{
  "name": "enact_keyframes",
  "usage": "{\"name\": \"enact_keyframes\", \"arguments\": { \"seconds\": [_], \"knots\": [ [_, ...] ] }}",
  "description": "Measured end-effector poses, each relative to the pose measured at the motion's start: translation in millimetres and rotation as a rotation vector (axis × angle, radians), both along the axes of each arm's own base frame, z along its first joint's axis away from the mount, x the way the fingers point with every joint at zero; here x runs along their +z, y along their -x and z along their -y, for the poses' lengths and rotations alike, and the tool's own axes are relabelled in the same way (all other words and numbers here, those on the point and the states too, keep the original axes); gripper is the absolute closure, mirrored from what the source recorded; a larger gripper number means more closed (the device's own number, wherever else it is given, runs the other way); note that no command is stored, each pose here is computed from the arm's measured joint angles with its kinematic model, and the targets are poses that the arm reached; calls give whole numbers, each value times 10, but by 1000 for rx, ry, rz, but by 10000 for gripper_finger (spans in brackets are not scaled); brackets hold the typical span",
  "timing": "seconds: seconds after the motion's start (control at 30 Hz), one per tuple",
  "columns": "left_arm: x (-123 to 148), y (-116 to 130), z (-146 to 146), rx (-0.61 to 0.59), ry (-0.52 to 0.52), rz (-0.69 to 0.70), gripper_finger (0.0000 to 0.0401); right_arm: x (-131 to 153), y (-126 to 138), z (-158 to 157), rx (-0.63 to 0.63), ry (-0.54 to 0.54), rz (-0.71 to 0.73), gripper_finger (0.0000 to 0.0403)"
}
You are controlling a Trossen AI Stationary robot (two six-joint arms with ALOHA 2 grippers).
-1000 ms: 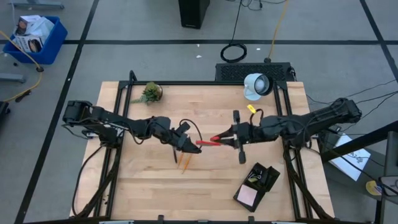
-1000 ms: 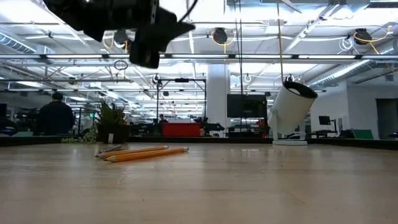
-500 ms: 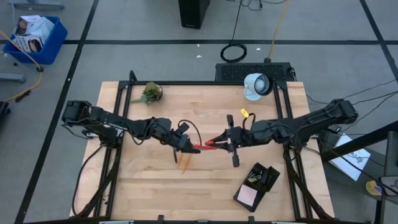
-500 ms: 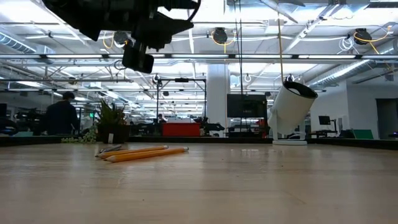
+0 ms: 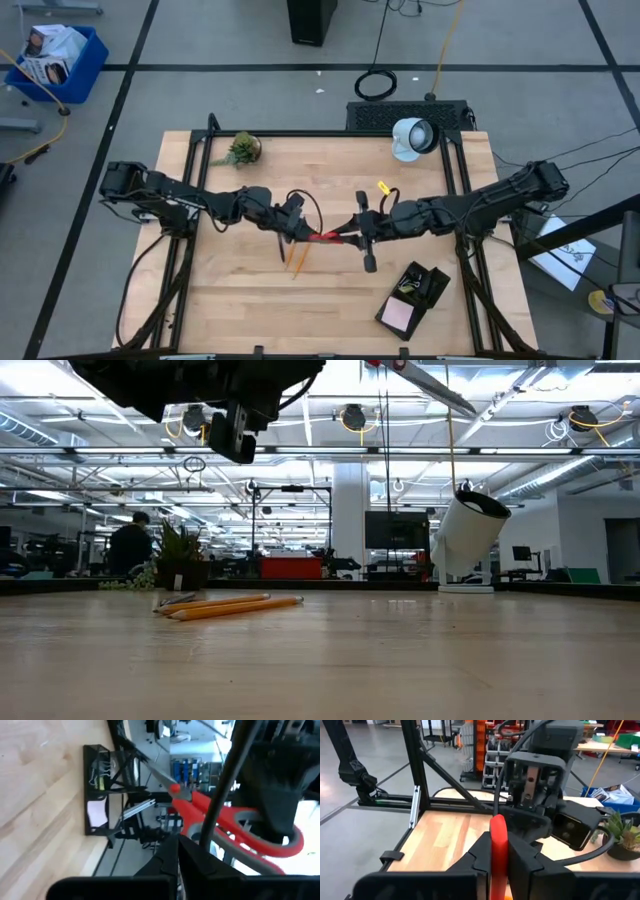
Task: Pick and place office supplies into organizer
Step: Put the orange scissors into the desk organizer
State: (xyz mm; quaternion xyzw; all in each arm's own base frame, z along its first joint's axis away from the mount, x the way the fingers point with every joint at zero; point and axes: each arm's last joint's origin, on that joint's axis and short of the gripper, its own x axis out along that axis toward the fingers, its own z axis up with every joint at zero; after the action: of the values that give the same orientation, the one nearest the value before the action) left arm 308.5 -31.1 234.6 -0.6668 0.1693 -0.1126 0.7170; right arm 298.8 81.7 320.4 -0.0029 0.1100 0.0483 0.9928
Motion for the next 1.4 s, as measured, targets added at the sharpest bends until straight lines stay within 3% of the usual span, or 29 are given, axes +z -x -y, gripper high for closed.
{"name": "enact_keyframes", "arguments": {
  "seconds": [0.3, 0.47, 0.6, 0.93, 1.17, 1.4],
  "knots": [
    [62, -13, -25, 100, 90, 30, 386, -57, -73, 11, -10, 5, 0, 377],
    [50, -17, -53, 120, 27, 42, 389, 5, -38, 3, -9, -4, 34, 379],
    [49, -26, -161, 180, -72, 72, 396, 214, 115, -46, -36, -15, 129, 379],
    [61, -24, -316, 239, -132, 90, 377, 554, 674, -351, -207, 73, 234, 379],
    [63, -22, -428, 274, -163, 97, 369, 577, 1010, -683, -326, 98, 224, 379],
    [63, -19, -494, 295, -174, 97, 369, 393, 1375, -990, -456, 14, 221, 379]
  ]
}}
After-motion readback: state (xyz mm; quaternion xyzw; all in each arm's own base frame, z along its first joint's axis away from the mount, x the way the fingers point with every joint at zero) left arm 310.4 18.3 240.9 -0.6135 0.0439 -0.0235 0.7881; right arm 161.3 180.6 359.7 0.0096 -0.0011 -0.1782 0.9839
